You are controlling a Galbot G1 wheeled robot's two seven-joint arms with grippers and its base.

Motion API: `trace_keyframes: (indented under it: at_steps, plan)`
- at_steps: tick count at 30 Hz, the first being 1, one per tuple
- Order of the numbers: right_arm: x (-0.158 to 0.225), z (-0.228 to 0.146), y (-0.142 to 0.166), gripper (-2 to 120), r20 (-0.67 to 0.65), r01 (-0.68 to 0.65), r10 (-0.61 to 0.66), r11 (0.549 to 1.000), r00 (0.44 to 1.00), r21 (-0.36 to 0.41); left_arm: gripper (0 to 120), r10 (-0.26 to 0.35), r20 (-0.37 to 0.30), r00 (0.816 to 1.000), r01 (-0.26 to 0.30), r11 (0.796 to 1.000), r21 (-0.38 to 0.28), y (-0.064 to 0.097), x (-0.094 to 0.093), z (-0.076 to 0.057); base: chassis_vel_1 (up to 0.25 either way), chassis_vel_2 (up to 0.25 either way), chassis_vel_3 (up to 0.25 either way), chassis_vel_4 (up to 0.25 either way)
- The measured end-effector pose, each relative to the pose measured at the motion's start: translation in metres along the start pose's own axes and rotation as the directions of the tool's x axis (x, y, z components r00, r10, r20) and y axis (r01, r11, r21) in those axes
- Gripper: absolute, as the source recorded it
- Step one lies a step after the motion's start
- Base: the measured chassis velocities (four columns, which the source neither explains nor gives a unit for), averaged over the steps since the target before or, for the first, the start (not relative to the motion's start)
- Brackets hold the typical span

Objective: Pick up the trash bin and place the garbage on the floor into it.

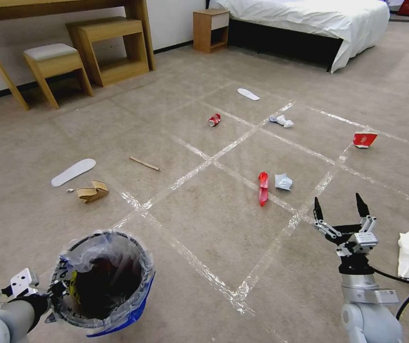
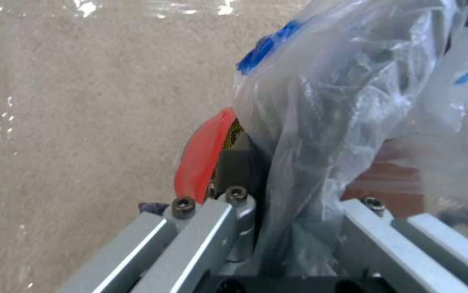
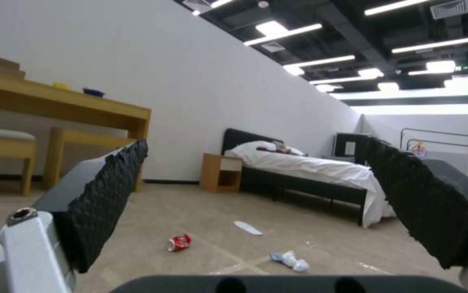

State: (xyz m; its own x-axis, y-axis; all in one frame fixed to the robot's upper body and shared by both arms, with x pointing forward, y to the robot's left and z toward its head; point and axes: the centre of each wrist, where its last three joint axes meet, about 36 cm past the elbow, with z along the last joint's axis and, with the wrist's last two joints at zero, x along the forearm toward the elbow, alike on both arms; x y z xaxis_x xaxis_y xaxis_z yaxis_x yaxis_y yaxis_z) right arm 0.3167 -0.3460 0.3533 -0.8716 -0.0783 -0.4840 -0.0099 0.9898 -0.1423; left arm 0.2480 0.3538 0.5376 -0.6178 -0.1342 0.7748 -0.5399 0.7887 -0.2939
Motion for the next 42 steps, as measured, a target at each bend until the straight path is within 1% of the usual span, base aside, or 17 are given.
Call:
trace_keyframes:
  at_steps: [13, 34, 42]
  plan:
    - [-0.0007, 0.0013, 0.001, 100, 0.001, 0.001, -0.001, 1.0, 1.0, -0.004, 0, -0.004, -0.001, 1.0, 0.004, 1.0, 0.0, 0.0007, -0.0009, -0.0015, -0.142, 0.141, 0.14, -0.151]
    - [-0.0006, 0.0063, 0.0, 100, -0.004, -0.001, 0.001, 1.0, 1.0, -0.006, 0, -0.015, -0.005, 1.0, 0.015, 1.0, -0.012, -0.0008, -0.0074, 0.0011, -0.187, 0.181, 0.177, -0.183]
    - [-0.0015, 0.0069, -0.0002, 100, -0.002, -0.004, 0.004, 1.0, 1.0, -0.005, 0, -0.018, -0.006, 1.0, 0.018, 1.0, -0.014, -0.0005, -0.0092, 0.0007, -0.129, 0.113, 0.117, -0.126]
